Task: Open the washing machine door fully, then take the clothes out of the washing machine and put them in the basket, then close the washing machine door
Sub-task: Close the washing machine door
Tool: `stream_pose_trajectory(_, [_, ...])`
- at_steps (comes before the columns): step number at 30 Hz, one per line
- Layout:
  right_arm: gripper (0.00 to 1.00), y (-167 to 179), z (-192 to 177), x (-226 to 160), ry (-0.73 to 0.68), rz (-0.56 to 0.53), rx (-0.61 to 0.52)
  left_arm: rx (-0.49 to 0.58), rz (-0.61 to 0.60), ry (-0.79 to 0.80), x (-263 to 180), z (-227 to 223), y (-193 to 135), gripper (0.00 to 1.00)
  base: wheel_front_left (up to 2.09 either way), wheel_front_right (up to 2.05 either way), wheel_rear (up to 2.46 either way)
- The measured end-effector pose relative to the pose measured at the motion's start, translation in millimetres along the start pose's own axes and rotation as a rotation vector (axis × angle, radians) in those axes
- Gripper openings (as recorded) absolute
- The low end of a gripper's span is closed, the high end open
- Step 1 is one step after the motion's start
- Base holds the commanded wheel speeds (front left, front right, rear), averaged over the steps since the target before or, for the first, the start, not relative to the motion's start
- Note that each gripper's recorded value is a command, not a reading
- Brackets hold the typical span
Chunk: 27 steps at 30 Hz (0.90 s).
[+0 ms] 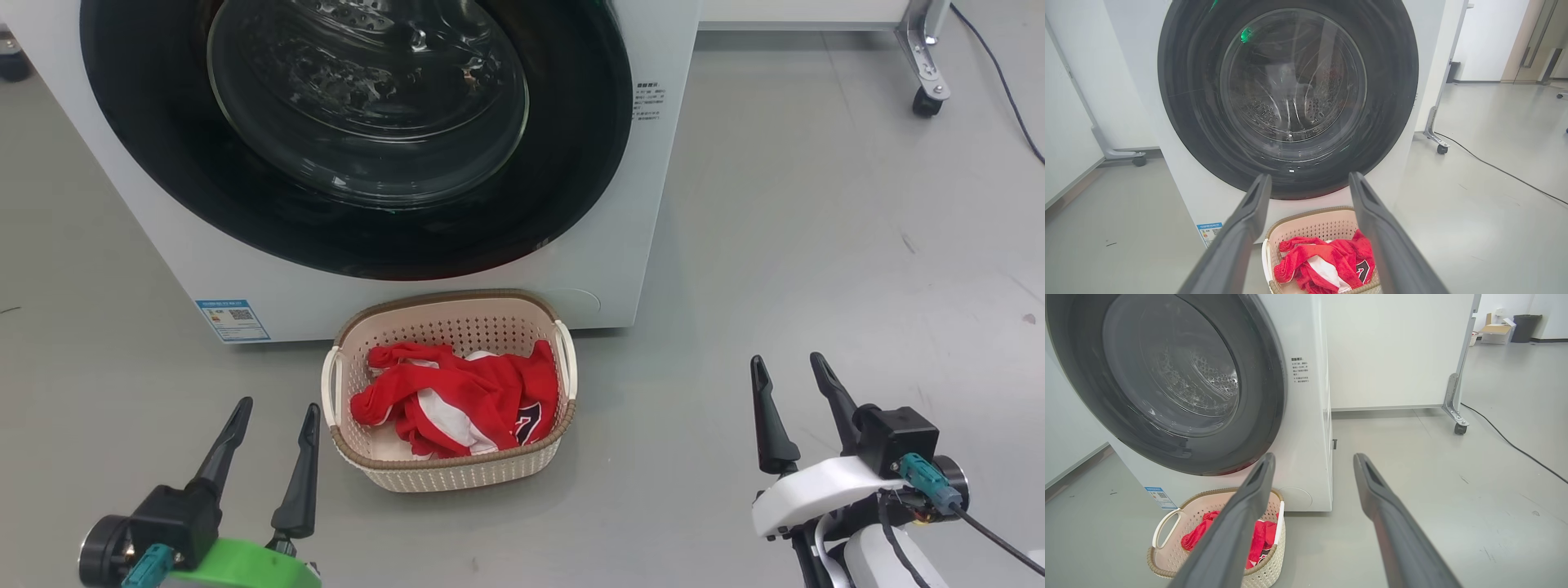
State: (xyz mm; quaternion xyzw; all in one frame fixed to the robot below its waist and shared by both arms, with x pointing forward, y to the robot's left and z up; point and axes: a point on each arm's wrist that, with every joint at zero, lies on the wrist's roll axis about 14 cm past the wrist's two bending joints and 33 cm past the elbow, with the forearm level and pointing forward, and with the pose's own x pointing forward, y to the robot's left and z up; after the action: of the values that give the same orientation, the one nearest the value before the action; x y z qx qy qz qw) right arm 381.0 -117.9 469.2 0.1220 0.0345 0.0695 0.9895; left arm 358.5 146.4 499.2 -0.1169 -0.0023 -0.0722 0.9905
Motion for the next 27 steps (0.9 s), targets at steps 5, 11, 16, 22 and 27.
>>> stream_pose_trajectory(5, [1.0, 3, 4, -3, -0.013, 0.007, 0.004, -0.001, 0.002, 0.004, -1, -1, 0, 1.0, 0.0, 0.0, 0.0])
stream_pose_trajectory(11, [1.0, 4, 5, -7, -0.02, 0.003, 0.008, -0.001, 0.003, 0.002, -2, 2, -1, 1.0, 0.0, 0.0, 0.0])
stream_pose_trajectory(16, [1.0, 6, 9, -7, -0.033, 0.005, 0.008, -0.002, 0.005, -0.001, -3, 3, -1, 1.0, 0.0, 0.0, 0.0])
stream_pose_trajectory(22, [1.0, 7, 8, -9, -0.031, 0.009, 0.011, -0.003, 0.018, 0.017, -7, -1, 2, 1.0, 0.0, 0.0, 0.0])
stream_pose_trajectory(27, [1.0, 8, 12, -9, -0.039, 0.01, 0.006, -0.004, 0.02, 0.015, -8, 0, 2, 1.0, 0.0, 0.0, 0.0])
